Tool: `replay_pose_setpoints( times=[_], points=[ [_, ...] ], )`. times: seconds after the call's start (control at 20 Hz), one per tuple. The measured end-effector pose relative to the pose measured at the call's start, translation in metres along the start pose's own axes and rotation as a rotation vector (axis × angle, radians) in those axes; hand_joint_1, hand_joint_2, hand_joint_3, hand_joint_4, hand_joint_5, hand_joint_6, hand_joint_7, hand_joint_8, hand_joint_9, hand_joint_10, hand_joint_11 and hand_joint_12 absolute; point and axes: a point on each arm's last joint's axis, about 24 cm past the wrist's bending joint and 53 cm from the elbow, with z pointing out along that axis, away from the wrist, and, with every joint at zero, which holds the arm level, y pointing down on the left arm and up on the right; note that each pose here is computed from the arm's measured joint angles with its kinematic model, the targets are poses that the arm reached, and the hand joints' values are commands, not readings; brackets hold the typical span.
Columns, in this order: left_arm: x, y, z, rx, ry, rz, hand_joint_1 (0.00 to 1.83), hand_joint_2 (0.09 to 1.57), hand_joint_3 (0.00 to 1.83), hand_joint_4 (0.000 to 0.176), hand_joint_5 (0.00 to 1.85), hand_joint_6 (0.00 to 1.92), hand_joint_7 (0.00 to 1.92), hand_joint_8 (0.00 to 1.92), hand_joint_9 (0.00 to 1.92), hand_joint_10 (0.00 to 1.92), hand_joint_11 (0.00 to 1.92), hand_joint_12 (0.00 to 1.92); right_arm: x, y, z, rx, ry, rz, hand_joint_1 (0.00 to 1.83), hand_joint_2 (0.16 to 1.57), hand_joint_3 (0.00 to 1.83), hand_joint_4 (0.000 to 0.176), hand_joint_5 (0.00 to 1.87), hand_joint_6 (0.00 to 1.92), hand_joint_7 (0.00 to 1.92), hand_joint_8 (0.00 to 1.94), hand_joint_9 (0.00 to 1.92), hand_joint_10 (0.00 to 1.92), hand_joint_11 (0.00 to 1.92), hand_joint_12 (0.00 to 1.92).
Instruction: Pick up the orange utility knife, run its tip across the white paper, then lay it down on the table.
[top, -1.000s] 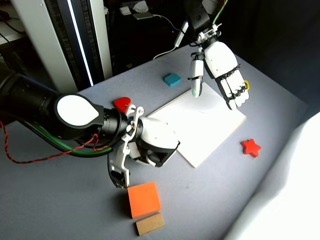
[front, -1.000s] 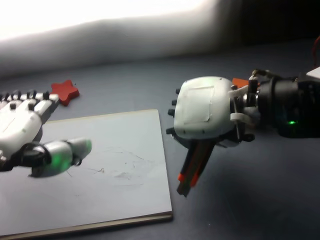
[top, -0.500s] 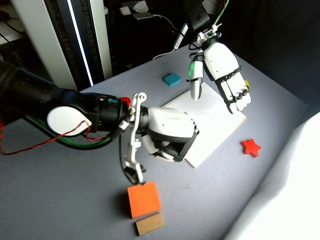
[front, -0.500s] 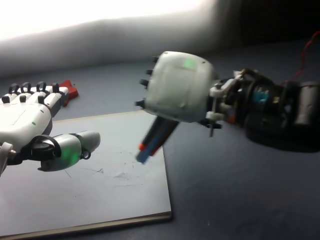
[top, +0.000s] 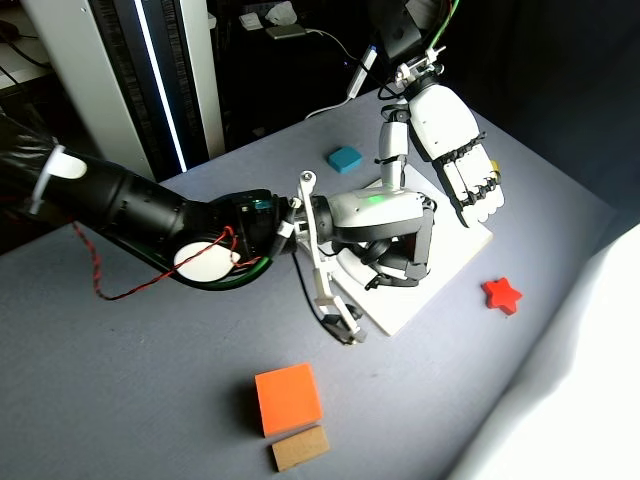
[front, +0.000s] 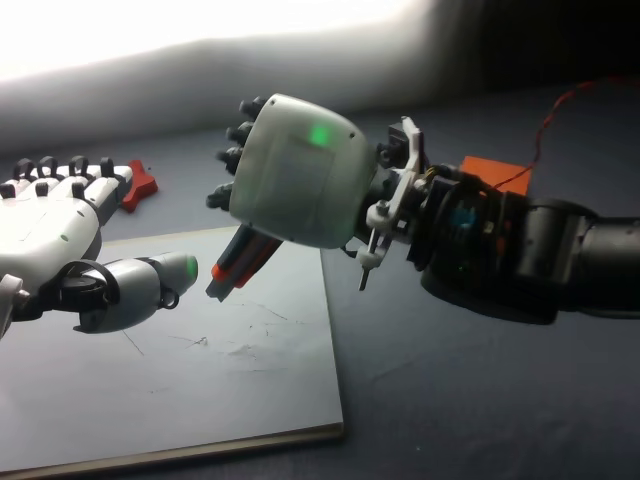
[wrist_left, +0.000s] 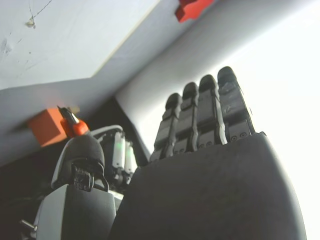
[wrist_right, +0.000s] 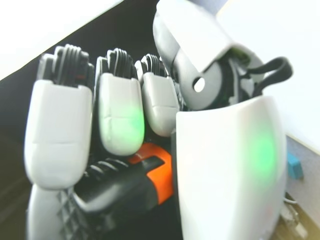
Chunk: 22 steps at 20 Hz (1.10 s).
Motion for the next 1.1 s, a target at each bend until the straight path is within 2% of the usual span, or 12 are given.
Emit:
replay_pose_setpoints(
  times=[0.15,0.35,0.45,0.65,0.75,0.8,0.95,1.0,1.05,1.1],
  points=[
    [0.004,-0.003,0.000,0.009,0.020,-0.003,0.00,1.25,0.00,0.000,0.00,0.00,0.02,0.00,0.00,0.00,0.00,0.00,0.009,0.011,0.005,-0.039,-0.003,-0.044,1.54,0.92,0.74,0.176,1.38,1.92,1.63,1.94,1.75,1.92,1.81,1.92],
    [0.010,-0.005,0.000,0.015,0.042,-0.004,0.00,1.24,0.00,0.000,0.00,0.00,0.03,0.00,0.01,0.00,0.01,0.01,0.008,0.032,0.017,-0.106,-0.069,-0.113,1.53,0.96,0.70,0.176,1.33,1.92,1.58,1.94,1.74,1.92,1.80,1.92],
    [0.009,-0.004,0.000,0.014,0.042,-0.002,0.00,1.24,0.00,0.000,0.00,0.00,0.04,0.01,0.01,0.01,0.02,0.01,0.008,0.039,0.024,-0.113,-0.087,-0.110,1.52,0.97,0.69,0.176,1.28,1.92,1.57,1.94,1.74,1.92,1.80,1.92],
    [0.007,0.004,0.004,-0.011,0.039,-0.005,0.00,1.25,0.00,0.000,0.00,0.00,0.02,0.00,0.00,0.00,0.00,0.00,0.009,0.047,0.031,-0.104,-0.108,-0.082,1.52,0.98,0.68,0.176,1.41,1.92,1.58,1.94,1.72,1.92,1.79,1.92],
    [0.005,0.008,0.007,-0.022,0.037,0.003,0.00,1.25,0.00,0.000,0.00,0.00,0.02,0.00,0.00,0.00,0.00,0.00,0.013,0.050,0.032,-0.097,-0.107,-0.062,1.50,0.98,0.68,0.176,1.31,1.92,1.58,1.94,1.74,1.92,1.81,1.92],
    [0.004,0.011,0.009,-0.025,0.038,0.007,0.00,1.26,0.01,0.000,0.00,0.00,0.02,0.00,0.00,0.00,0.00,0.00,0.015,0.051,0.033,-0.095,-0.106,-0.059,1.50,0.97,0.67,0.176,1.36,1.92,1.60,1.94,1.74,1.92,1.81,1.92],
    [-0.013,0.024,0.021,-0.049,0.003,0.021,0.00,1.25,0.00,0.000,0.00,0.00,0.01,0.00,0.00,0.00,0.00,0.00,0.015,0.053,0.036,-0.082,-0.116,-0.037,1.50,0.98,0.67,0.176,1.41,1.92,1.64,1.94,1.76,1.92,1.82,1.92],
    [-0.023,0.034,0.027,-0.074,-0.020,0.004,0.00,1.25,0.00,0.000,0.00,0.00,0.01,0.00,0.00,0.00,0.00,0.00,0.018,0.058,0.034,-0.096,-0.114,-0.045,1.49,0.98,0.68,0.176,1.40,1.92,1.63,1.94,1.76,1.92,1.83,1.92],
    [-0.027,0.037,0.029,-0.079,-0.030,-0.004,0.00,1.26,0.01,0.000,0.00,0.00,0.01,0.00,0.00,0.00,0.00,0.00,0.021,0.062,0.033,-0.106,-0.108,-0.050,1.50,0.97,0.68,0.176,1.40,1.92,1.62,1.94,1.75,1.92,1.82,1.92],
    [-0.041,0.042,0.033,-0.081,-0.063,0.011,0.00,1.25,0.00,0.000,0.00,0.00,0.01,0.00,0.00,0.00,0.00,0.00,0.029,0.076,0.030,-0.137,-0.094,-0.052,1.51,0.97,0.67,0.176,1.38,1.92,1.62,1.94,1.74,1.92,1.81,1.92]
  ],
)
